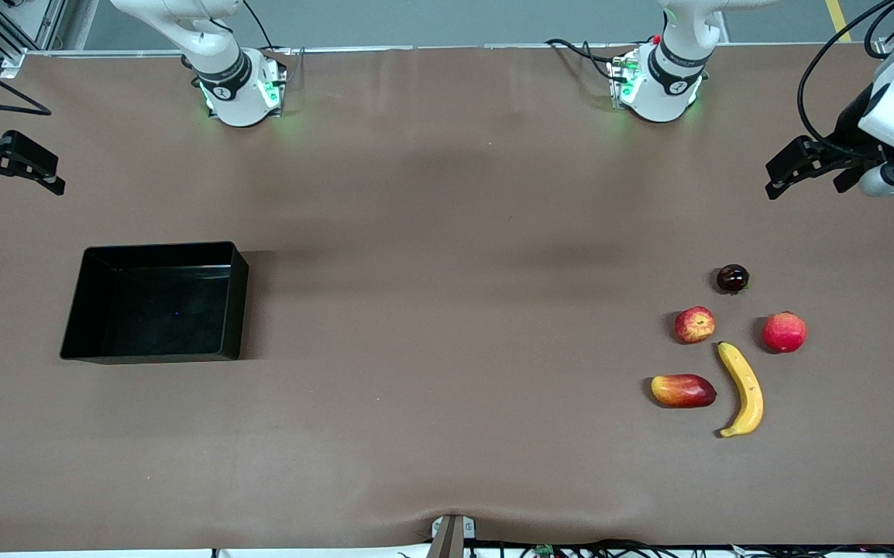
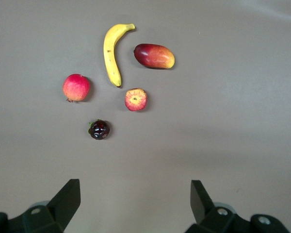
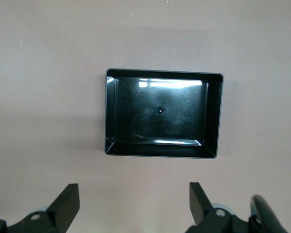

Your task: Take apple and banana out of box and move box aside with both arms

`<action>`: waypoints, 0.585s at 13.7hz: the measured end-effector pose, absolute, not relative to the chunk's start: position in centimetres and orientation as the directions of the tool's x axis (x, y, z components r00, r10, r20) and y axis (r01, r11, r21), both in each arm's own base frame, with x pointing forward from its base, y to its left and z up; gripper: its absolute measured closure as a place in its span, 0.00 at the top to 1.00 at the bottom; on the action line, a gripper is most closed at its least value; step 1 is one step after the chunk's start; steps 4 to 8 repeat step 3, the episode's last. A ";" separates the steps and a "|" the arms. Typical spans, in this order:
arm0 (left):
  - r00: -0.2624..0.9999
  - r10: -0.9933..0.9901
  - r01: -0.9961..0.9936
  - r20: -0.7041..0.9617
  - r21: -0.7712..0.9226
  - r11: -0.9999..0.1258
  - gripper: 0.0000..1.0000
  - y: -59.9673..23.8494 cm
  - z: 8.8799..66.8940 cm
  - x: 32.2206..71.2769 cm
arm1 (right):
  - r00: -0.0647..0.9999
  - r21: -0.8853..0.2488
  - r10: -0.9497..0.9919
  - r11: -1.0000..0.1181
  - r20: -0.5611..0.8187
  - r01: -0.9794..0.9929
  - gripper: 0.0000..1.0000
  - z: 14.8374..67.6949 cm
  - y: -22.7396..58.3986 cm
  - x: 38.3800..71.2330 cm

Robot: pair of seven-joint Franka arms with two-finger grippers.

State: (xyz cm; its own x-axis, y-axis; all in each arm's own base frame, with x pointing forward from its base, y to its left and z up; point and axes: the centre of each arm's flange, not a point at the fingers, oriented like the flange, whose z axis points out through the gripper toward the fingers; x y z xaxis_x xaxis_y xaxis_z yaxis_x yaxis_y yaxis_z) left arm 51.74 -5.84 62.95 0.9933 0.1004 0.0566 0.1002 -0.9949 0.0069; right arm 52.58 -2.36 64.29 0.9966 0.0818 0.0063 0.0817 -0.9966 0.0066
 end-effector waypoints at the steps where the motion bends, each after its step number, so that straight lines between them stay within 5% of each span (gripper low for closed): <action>1: 0.994 0.101 0.101 0.051 0.006 -0.995 1.00 -5.8 62.9 51.7 | 0.997 0.007 0.083 -0.997 0.006 0.083 1.00 64.3 -2.3 52.6; 8: 0.994 0.105 0.105 0.042 0.004 -0.994 1.00 -5.6 62.9 51.6 | 0.996 0.007 0.087 -0.996 0.006 0.087 1.00 64.3 -2.1 52.6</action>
